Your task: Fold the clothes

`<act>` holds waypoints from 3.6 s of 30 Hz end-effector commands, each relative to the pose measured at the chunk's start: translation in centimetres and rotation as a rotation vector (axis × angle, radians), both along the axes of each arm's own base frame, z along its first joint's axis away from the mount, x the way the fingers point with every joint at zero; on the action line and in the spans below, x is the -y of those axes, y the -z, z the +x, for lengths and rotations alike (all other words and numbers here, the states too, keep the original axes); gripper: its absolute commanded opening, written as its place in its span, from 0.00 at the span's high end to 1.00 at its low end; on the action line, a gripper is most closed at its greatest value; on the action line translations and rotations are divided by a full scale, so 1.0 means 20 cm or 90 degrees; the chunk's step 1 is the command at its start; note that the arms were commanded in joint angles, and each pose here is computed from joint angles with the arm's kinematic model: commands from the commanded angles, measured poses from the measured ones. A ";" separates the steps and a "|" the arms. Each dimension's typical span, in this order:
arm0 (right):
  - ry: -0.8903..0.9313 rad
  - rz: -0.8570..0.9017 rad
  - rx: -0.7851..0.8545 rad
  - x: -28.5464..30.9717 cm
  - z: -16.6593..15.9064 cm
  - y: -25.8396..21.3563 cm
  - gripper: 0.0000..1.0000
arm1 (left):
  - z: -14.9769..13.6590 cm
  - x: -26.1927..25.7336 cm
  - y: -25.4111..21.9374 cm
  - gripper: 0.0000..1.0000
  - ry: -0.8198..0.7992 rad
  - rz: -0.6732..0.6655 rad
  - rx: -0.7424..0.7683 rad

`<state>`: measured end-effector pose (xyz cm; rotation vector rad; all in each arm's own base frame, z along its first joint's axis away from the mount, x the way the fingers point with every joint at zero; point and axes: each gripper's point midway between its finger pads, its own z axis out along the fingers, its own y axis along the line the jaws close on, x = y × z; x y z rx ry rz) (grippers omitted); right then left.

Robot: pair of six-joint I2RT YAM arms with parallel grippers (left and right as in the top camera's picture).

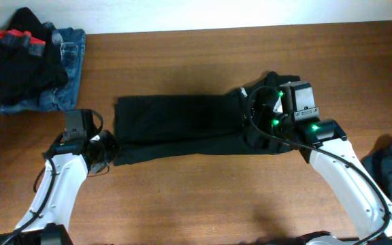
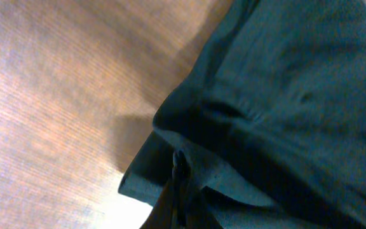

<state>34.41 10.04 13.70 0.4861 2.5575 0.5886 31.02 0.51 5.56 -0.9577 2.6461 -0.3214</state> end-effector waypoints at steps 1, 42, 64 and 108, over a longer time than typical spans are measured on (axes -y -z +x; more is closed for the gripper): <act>-0.003 -0.015 0.004 0.00 0.01 0.00 0.01 | 0.09 -0.04 -0.07 0.99 0.000 0.027 0.051; -0.003 -0.024 -0.029 0.01 0.01 0.09 0.01 | 0.42 -0.05 -0.27 0.99 0.037 0.164 0.244; -0.004 -0.027 -0.049 0.01 0.02 0.15 0.02 | 0.49 -0.07 0.01 0.22 0.099 0.231 0.189; -0.518 -0.194 0.105 -0.67 0.14 0.15 0.01 | 0.16 -0.07 -0.40 0.04 0.113 0.236 0.196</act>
